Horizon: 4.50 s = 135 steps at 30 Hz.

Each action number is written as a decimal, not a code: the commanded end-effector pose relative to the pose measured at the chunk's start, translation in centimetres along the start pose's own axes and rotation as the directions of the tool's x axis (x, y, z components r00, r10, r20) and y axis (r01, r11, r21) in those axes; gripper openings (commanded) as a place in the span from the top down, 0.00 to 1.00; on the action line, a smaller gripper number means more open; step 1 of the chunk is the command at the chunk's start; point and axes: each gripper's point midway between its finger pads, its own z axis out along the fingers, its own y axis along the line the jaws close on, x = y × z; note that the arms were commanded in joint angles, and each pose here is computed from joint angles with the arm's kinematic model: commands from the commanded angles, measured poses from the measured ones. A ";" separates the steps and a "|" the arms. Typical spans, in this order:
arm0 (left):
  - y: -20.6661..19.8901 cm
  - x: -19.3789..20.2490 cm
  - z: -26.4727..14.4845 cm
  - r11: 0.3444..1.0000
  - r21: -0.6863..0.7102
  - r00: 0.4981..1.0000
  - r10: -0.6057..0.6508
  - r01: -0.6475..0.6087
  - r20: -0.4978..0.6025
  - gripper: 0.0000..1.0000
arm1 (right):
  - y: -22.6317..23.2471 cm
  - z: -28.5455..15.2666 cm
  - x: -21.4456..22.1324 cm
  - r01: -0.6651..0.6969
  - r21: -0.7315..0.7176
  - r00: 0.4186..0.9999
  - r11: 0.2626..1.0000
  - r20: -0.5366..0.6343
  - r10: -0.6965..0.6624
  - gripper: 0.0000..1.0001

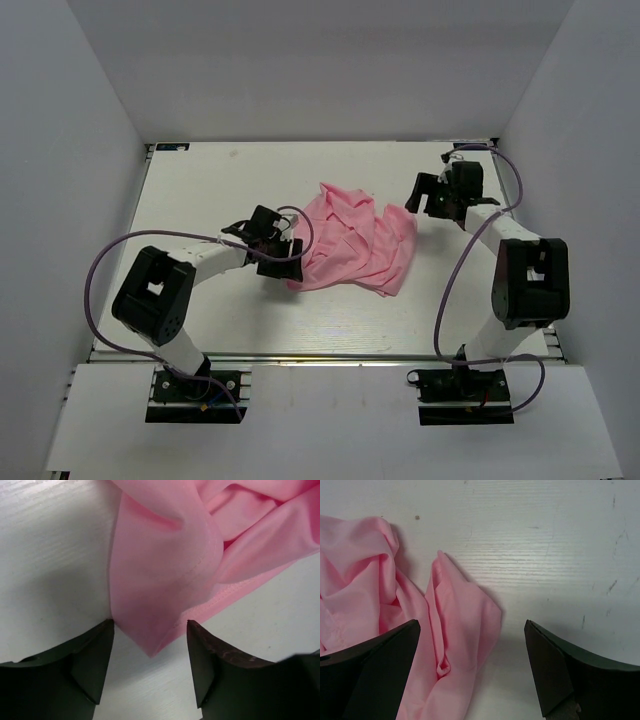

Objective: Fold and stack the t-shirts
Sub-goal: Flatten out the tshirt

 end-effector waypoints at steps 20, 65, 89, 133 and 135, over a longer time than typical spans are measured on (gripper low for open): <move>-0.7 1.7 1.9 1.000 -0.002 0.996 0.016 -0.016 -0.084 1.00 | 2.9 8.3 1.0 0.277 -0.095 0.950 0.956 -0.121 -0.287 0.14; -8.3 -16.9 -32.5 0.999 -0.028 0.548 0.034 -0.019 0.836 1.00 | 4.1 -20.0 -17.8 -0.031 0.250 0.802 0.968 0.584 -0.126 1.00; -8.9 -15.1 -47.1 0.999 -0.039 0.218 0.038 0.000 0.975 1.00 | 3.0 -44.4 -21.2 -0.215 0.363 0.448 0.906 0.862 -0.239 1.00; 6.1 -21.4 -13.0 0.833 -0.429 0.723 0.051 0.350 0.689 1.00 | -3.3 -7.8 -14.0 0.070 0.522 0.907 0.850 0.322 -0.272 1.00; 6.7 -22.4 -11.0 0.830 -0.443 0.756 0.039 0.340 0.653 1.00 | -4.3 -5.4 -13.5 0.085 0.540 0.923 0.838 0.273 -0.269 1.00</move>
